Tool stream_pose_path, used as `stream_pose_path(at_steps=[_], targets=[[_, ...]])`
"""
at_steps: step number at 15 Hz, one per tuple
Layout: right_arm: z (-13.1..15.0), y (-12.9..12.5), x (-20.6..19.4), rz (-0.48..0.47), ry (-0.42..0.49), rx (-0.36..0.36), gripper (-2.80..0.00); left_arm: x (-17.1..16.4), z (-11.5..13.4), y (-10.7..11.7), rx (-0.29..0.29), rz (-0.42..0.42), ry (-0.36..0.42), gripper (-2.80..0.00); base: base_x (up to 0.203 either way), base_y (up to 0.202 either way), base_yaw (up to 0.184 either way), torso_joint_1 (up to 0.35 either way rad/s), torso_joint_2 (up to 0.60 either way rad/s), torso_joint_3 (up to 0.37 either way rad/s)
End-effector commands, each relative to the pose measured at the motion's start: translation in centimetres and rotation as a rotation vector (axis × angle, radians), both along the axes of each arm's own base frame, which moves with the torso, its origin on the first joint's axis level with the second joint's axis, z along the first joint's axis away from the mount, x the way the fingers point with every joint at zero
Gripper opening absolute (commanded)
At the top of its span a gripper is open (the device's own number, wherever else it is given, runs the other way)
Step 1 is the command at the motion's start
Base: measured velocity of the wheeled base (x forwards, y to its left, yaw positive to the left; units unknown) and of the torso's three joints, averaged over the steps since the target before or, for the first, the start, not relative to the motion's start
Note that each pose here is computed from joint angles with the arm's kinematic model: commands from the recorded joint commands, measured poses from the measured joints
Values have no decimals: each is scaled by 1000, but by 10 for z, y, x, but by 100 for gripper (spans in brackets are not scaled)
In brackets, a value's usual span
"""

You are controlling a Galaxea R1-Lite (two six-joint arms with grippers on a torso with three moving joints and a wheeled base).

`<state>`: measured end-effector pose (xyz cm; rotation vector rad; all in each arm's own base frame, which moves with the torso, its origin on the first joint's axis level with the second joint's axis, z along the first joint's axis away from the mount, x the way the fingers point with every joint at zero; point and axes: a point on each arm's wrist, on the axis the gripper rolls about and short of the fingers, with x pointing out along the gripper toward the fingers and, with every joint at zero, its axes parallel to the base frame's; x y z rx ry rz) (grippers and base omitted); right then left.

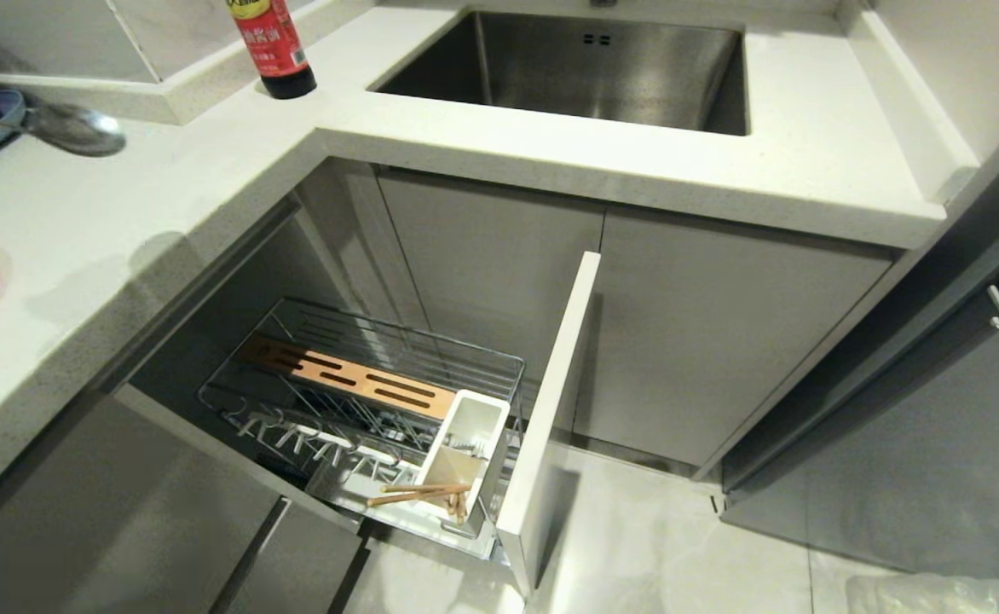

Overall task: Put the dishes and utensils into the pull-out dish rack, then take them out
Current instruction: Take the spoon out of the cupboard

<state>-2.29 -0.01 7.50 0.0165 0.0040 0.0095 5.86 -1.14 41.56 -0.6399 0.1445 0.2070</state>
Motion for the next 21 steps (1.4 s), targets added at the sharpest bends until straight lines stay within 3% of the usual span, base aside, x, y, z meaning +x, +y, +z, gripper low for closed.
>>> stream_pose_path(at_steps=[1, 7, 11, 16, 21], targets=[[0, 0, 0, 1, 0, 0, -280, -23, 7, 13, 12, 106, -63, -280, 0, 0, 0, 0, 0, 0], [0, 0, 0, 1, 1, 0, -280, -50, 11, 24, 115, 501, -86, -280, 0, 0, 0, 0, 0, 0], [0, 0, 0, 0, -1, 0, -280, -51, 10, 26, 138, 737, -53, -280, 0, 0, 0, 0, 0, 0], [0, 0, 0, 1, 1, 0, -280, -45, -2, 30, 156, 790, -12, -280, 0, 0, 0, 0, 0, 0], [0, 0, 0, 1, 1, 0, -280, -33, -46, 51, 211, 751, 11, -280, 0, 0, 0, 0, 0, 0]])
